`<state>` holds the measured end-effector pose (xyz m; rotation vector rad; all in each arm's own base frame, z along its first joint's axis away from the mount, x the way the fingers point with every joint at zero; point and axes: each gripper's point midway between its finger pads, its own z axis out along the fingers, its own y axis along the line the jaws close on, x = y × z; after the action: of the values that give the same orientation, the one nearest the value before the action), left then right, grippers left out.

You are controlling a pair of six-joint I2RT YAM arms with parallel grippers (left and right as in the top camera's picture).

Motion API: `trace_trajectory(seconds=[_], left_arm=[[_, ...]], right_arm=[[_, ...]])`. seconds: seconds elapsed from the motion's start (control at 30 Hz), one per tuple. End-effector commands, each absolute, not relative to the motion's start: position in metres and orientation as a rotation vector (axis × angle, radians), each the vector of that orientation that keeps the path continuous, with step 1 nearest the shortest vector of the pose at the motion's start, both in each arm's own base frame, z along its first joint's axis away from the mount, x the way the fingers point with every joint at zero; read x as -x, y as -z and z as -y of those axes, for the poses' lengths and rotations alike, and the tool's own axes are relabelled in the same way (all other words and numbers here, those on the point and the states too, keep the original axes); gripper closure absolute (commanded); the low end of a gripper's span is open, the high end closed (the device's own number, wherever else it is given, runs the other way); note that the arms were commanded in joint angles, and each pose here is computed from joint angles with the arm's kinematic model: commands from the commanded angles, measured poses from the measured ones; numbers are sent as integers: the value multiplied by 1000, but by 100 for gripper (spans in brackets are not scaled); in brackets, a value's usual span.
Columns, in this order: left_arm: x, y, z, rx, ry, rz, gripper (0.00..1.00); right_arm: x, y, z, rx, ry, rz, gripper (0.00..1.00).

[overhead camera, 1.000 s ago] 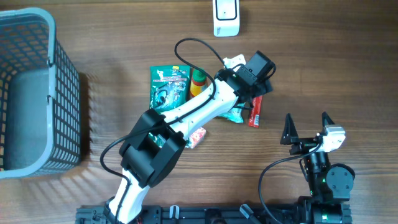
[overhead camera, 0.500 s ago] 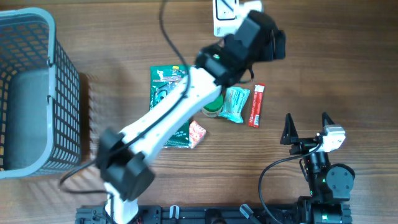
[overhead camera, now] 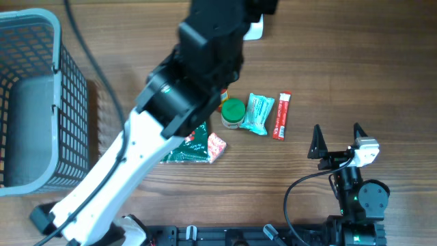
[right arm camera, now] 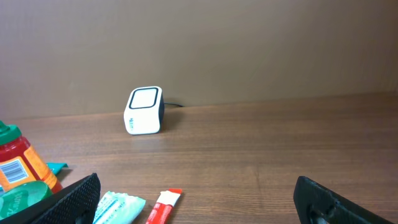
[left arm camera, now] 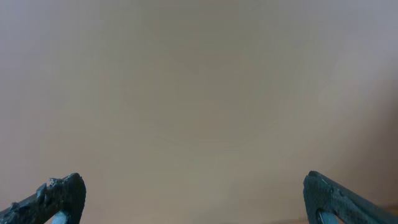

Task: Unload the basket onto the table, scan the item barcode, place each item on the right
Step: 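Place the red packet right of the wipes and withdraw left arm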

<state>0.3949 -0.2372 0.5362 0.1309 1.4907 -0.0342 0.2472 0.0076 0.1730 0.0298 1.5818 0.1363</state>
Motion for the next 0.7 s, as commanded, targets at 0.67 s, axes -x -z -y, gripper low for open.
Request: trace_trajectory(seconds=[0.67], left_arm=[[-282,-579,74,-168,-73,-1518,0]], right_arm=[[-236,-180,-57,-619,-1155,-1557,0]])
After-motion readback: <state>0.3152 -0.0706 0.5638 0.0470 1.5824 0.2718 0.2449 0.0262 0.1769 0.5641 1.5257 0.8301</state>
